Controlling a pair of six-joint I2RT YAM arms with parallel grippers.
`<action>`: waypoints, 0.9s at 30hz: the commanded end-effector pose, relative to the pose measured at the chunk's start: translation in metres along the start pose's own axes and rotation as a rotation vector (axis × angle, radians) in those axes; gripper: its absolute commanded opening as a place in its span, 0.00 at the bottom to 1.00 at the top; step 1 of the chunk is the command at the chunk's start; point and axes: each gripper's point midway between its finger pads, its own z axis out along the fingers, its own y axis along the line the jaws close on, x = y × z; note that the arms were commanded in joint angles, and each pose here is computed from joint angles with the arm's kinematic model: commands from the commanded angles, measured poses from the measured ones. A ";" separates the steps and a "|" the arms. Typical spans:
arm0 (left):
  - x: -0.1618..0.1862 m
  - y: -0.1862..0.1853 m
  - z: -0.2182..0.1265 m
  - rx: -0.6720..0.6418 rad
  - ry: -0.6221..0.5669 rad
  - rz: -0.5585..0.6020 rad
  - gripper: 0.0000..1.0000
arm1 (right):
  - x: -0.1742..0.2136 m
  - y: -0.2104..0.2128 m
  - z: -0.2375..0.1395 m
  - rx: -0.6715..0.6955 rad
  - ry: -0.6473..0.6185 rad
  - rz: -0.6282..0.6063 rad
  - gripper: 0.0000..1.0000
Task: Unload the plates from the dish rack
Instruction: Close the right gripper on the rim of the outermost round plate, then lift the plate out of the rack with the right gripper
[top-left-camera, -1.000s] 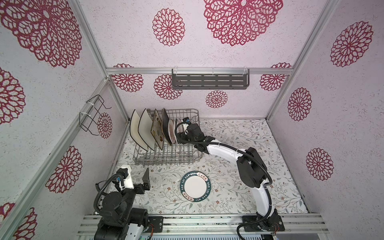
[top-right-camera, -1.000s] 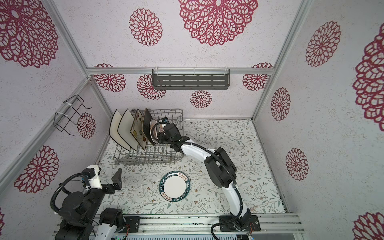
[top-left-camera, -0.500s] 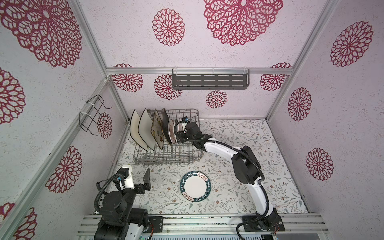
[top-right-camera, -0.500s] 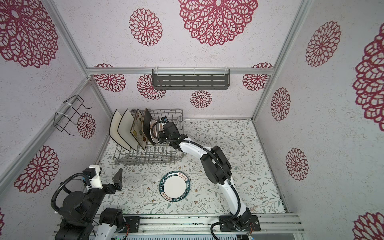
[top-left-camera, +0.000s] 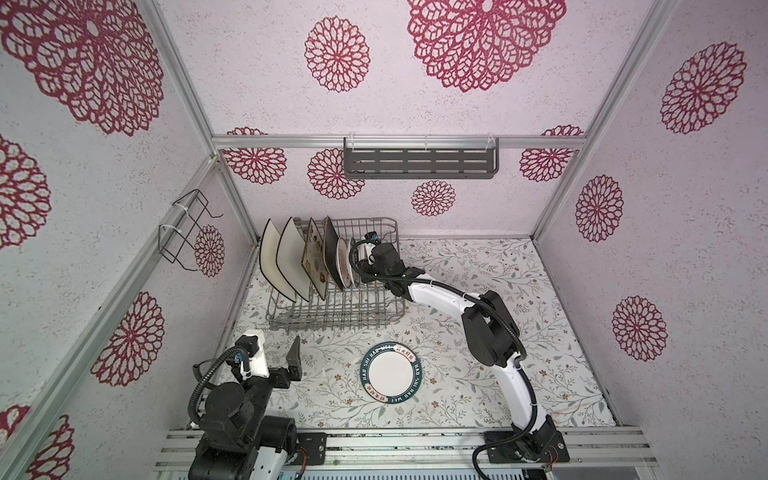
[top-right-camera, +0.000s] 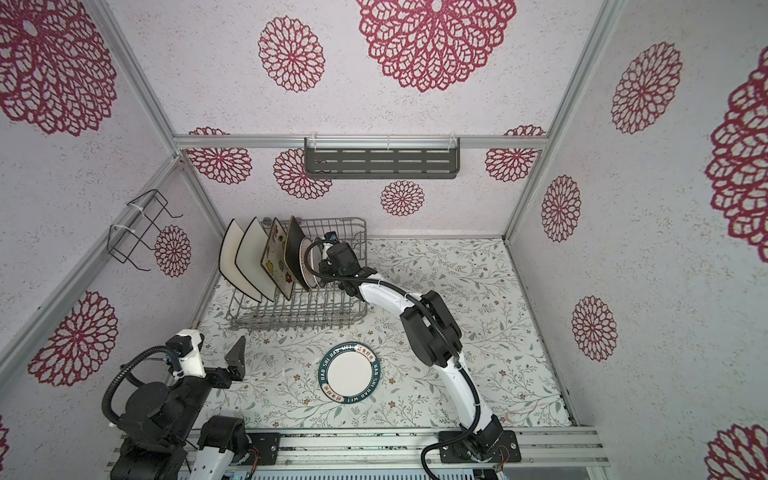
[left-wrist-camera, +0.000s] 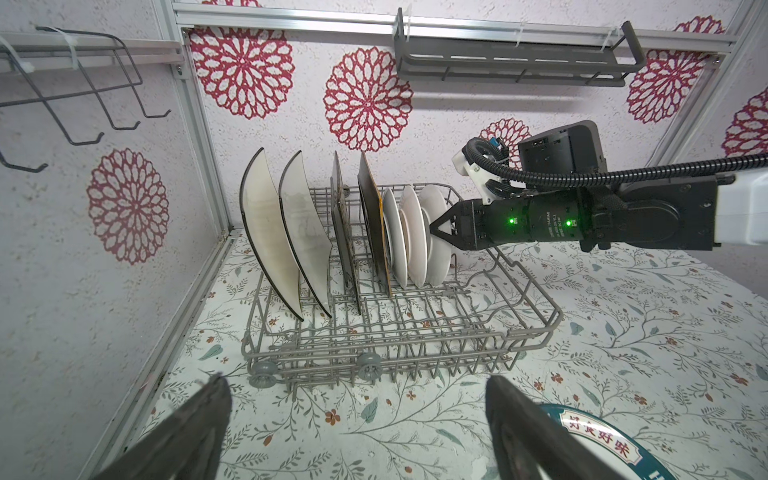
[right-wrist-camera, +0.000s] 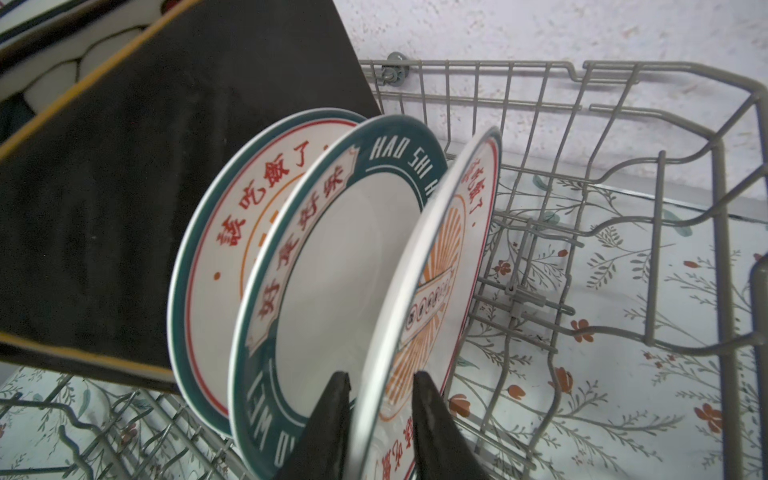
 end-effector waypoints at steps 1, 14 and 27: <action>-0.004 -0.001 0.001 0.004 -0.022 0.011 0.97 | -0.017 -0.004 0.000 -0.007 -0.033 0.030 0.27; -0.004 -0.002 0.000 0.011 -0.029 0.012 0.97 | -0.024 -0.006 -0.004 -0.012 -0.048 0.040 0.14; -0.005 -0.003 -0.002 0.016 -0.036 0.013 0.97 | -0.039 -0.009 -0.019 -0.033 -0.084 0.045 0.04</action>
